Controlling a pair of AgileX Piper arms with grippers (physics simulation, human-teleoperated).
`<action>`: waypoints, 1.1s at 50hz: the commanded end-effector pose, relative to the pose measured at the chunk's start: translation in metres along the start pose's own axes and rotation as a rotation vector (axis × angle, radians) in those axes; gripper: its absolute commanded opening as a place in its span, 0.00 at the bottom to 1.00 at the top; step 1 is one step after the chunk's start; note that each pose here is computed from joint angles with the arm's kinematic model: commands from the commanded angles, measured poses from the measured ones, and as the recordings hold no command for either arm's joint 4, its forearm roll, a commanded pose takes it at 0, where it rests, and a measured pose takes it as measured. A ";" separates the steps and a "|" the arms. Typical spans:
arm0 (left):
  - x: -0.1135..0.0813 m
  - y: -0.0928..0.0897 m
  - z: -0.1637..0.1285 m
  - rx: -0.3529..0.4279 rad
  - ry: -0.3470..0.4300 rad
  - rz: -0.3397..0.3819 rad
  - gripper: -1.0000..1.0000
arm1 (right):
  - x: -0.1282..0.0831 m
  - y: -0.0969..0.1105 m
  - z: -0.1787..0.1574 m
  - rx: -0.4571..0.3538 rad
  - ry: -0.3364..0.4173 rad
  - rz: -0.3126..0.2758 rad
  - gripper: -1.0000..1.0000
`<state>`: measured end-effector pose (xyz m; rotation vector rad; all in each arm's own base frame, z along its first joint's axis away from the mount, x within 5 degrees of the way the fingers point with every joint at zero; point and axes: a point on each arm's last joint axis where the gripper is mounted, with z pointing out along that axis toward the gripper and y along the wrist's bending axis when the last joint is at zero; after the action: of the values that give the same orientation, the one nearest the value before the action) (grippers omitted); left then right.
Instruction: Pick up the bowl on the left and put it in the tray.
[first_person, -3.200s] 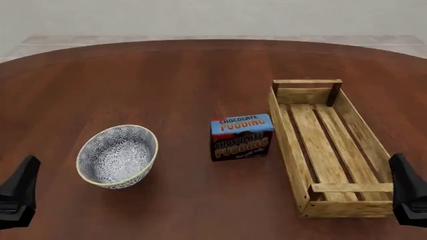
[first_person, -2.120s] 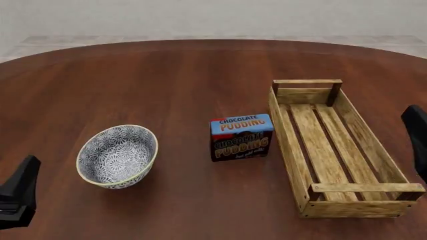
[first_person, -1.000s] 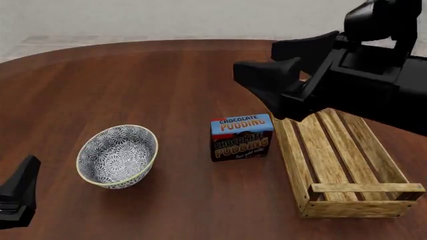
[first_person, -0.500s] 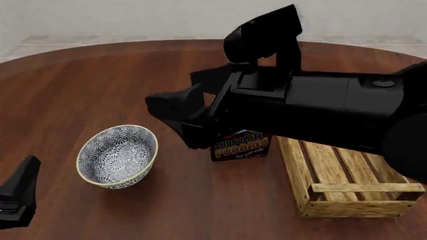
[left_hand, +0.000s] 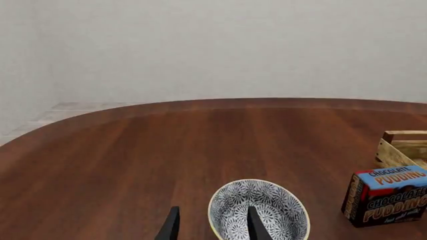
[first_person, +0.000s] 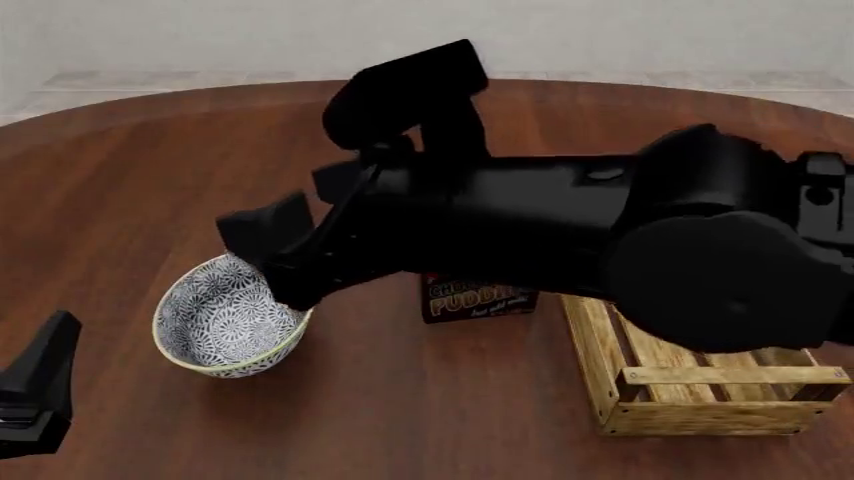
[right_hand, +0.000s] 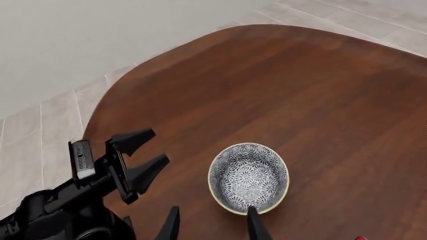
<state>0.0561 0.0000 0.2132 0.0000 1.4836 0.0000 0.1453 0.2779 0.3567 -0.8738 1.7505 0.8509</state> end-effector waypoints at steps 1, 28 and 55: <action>0.000 0.000 0.000 0.000 0.000 0.000 1.00 | -0.004 -0.010 0.021 0.032 0.005 0.037 1.00; 0.000 0.000 0.000 0.000 0.000 0.000 1.00 | -0.003 -0.055 0.065 0.150 0.042 0.116 1.00; 0.000 0.000 0.000 0.000 0.000 0.000 1.00 | 0.005 -0.140 0.098 0.341 0.127 0.228 1.00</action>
<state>0.0561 0.0000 0.2132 0.0000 1.4836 0.0000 0.2845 0.2950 0.3139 -0.5588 2.0125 0.6644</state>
